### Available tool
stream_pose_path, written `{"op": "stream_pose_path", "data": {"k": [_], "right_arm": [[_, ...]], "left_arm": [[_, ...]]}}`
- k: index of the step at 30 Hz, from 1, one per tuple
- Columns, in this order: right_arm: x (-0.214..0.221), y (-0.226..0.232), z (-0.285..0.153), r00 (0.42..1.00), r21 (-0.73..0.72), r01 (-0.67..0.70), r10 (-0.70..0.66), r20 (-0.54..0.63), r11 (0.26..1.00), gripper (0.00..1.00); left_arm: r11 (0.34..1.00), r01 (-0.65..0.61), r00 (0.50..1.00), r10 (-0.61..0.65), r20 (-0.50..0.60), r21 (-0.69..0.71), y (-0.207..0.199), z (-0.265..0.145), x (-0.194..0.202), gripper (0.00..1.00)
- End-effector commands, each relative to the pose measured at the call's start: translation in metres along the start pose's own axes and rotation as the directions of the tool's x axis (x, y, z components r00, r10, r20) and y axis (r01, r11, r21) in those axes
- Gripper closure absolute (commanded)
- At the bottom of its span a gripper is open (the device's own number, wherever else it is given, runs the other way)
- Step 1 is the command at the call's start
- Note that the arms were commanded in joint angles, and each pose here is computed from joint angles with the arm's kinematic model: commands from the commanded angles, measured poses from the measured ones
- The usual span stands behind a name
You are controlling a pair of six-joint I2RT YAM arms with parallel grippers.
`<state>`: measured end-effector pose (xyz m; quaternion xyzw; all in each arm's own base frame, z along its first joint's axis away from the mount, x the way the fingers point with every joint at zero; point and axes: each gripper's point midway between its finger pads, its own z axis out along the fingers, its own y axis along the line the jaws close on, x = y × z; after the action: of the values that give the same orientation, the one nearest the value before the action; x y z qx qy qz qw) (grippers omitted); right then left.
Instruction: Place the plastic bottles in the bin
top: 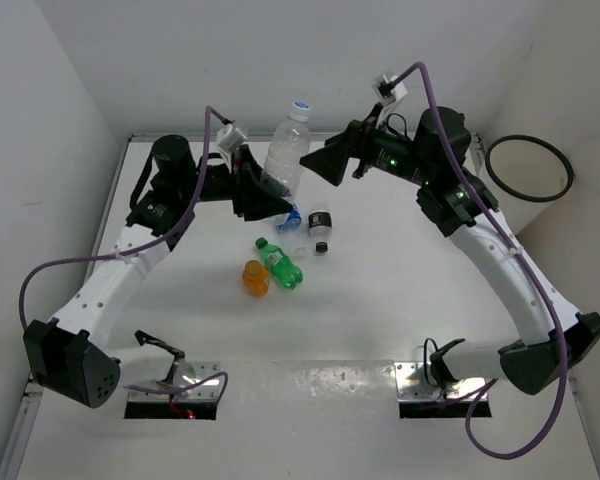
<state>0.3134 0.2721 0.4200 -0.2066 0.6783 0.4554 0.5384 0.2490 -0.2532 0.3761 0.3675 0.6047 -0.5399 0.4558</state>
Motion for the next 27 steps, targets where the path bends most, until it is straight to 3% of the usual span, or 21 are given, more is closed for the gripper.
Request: {"op": "stream_pose_path", "data": {"k": [1, 8, 12, 13, 15, 16, 18, 19, 21, 24, 25, 27], "right_arm": [[-0.034, 0.036, 0.007, 0.996, -0.089, 0.035, -0.028, 0.080, 0.995, 0.00], [-0.024, 0.046, 0.018, 0.999, -0.134, 0.009, -0.002, 0.049, 0.991, 0.03], [-0.020, 0.042, 0.024, 0.999, -0.123, -0.004, 0.009, 0.037, 0.992, 0.22], [-0.020, 0.041, 0.024, 0.999, -0.115, -0.007, 0.011, 0.034, 0.993, 0.28], [-0.017, 0.036, 0.026, 1.000, -0.104, -0.013, 0.016, 0.025, 0.994, 0.36], [-0.015, 0.036, 0.026, 1.000, -0.107, -0.011, 0.013, 0.014, 0.994, 0.51], [-0.008, 0.028, 0.022, 1.000, -0.078, 0.006, -0.006, 0.002, 0.997, 0.73], [-0.011, 0.024, 0.017, 1.000, -0.060, 0.010, -0.009, 0.011, 0.998, 0.90], [-0.027, -0.001, 0.001, 0.998, 0.021, 0.026, -0.028, 0.053, 0.999, 0.99], [-0.067, -0.062, -0.050, 0.987, 0.219, 0.059, -0.090, 0.134, 0.974, 1.00], [-0.097, -0.105, -0.091, 0.974, 0.364, 0.067, -0.141, 0.179, 0.929, 1.00], [-0.114, -0.138, -0.125, 0.959, 0.487, 0.124, -0.231, 0.164, 0.864, 1.00]], "left_arm": [[0.994, 0.054, 0.998, -0.057, 0.031, 0.092, -0.023, 0.011, -0.009, 0.98], [0.989, 0.075, 0.997, -0.078, 0.016, 0.128, -0.028, 0.022, -0.002, 0.98], [0.983, 0.088, 0.996, -0.089, -0.002, 0.164, -0.037, 0.030, 0.003, 0.93], [0.983, 0.088, 0.996, -0.089, -0.002, 0.164, -0.037, 0.030, 0.003, 0.78], [0.987, 0.085, 0.996, -0.087, 0.006, 0.138, -0.031, 0.032, -0.001, 0.60], [0.986, 0.105, 0.994, -0.104, -0.017, 0.127, -0.026, 0.034, 0.007, 0.37], [0.991, 0.109, 0.994, -0.108, -0.011, 0.079, -0.017, 0.036, 0.003, 0.16], [0.995, 0.103, 0.995, -0.103, -0.013, 0.015, -0.004, 0.031, 0.002, 0.05], [0.995, 0.078, 0.997, -0.078, -0.009, -0.057, 0.012, 0.021, -0.002, 0.00], [0.964, 0.020, 0.997, -0.039, -0.067, -0.264, 0.061, -0.006, 0.000, 0.00], [0.936, -0.018, 0.993, -0.024, -0.114, -0.351, 0.082, -0.022, 0.010, 0.00], [0.907, -0.056, 0.989, -0.009, -0.150, -0.418, 0.102, -0.037, 0.017, 0.00]]}}
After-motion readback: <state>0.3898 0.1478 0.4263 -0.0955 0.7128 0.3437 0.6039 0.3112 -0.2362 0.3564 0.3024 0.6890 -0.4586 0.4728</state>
